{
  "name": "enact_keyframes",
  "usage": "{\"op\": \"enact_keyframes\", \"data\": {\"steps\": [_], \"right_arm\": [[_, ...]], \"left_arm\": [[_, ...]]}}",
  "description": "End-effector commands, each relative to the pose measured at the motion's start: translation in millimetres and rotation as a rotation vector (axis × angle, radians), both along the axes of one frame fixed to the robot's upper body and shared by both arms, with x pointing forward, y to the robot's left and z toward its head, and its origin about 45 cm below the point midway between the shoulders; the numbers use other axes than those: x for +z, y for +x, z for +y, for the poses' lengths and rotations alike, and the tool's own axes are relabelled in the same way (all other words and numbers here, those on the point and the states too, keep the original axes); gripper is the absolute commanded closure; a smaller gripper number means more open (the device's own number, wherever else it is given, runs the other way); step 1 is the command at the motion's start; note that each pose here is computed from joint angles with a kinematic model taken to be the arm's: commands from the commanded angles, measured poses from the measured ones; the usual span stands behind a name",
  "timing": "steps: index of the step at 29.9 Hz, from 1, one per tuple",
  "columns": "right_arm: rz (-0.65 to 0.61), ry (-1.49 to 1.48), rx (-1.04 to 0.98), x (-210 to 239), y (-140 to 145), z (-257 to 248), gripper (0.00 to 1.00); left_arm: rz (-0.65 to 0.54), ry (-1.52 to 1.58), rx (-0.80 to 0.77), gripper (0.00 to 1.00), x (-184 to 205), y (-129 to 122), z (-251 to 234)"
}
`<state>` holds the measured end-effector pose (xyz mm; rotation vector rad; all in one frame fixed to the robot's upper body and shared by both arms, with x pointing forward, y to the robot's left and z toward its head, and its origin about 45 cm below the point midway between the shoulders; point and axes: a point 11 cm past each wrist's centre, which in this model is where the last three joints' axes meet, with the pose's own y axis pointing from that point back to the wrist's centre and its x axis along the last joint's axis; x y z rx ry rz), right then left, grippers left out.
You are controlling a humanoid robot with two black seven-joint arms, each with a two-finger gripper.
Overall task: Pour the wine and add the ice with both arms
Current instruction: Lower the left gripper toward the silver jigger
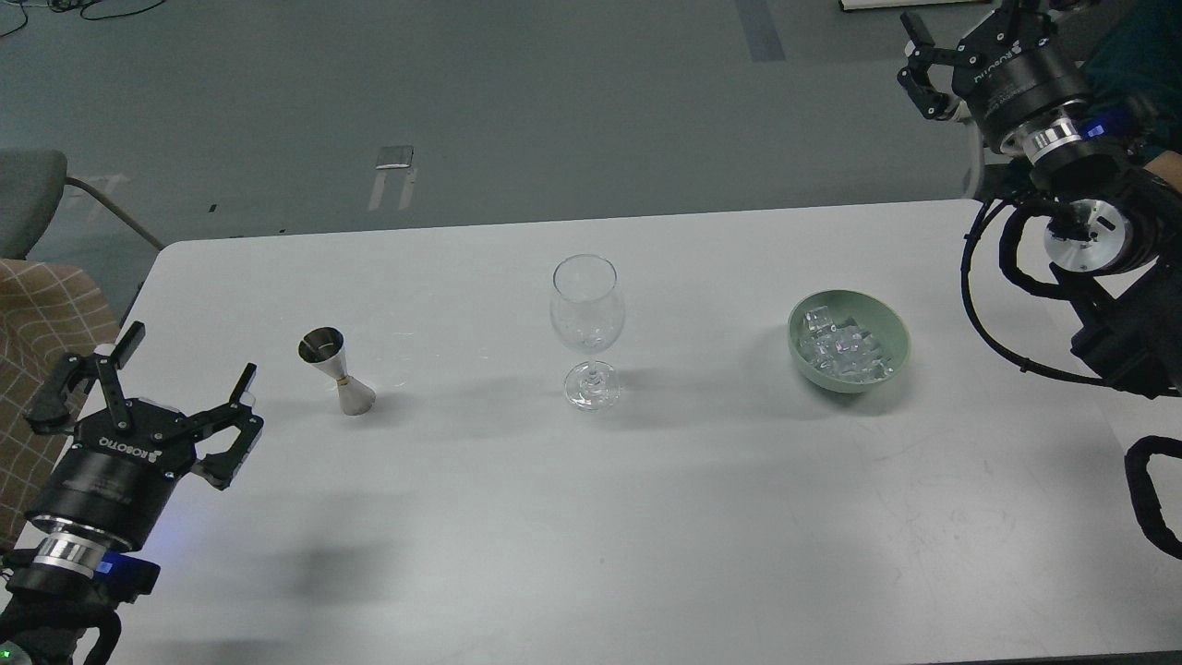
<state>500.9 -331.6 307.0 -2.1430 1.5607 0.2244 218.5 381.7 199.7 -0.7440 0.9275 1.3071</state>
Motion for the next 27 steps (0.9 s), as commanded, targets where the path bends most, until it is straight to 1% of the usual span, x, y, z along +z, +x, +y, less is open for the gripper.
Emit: {"op": "enact_keyframes", "data": {"steps": [1, 4, 8, 11, 13, 16, 21, 27], "right_arm": [[0.0, -0.003, -0.004, 0, 0, -3, 0.0], [0.001, -0.002, -0.002, 0, -1, -2, 0.0], [0.004, -0.004, -0.004, -1, 0, -2, 0.0], [0.012, -0.015, -0.003, -4, -1, -2, 0.0], [0.014, -0.019, -0.001, -4, -1, -1, 0.0], [0.015, -0.022, 0.001, -4, -1, 0, 0.0], [0.015, -0.025, 0.0, -5, -1, -1, 0.0], [0.015, -0.031, -0.008, -3, -1, -5, 0.0]], "left_arm": [[0.05, -0.009, 0.011, 0.02, -19, -6, -5], [0.115, -0.004, -0.006, 0.02, -41, -5, -14], [0.129, -0.042, 0.006, 0.02, -51, -6, -24], [0.126, -0.066, 0.043, 0.02, -60, 0, -27], [0.122, -0.07, 0.064, 0.02, -63, 1, -27], [0.094, -0.069, 0.096, 0.02, -60, 12, -28], [0.138, -0.093, 0.087, 0.02, -70, 28, -31], [0.176, -0.106, 0.051, 0.02, -76, 31, -40]]}}
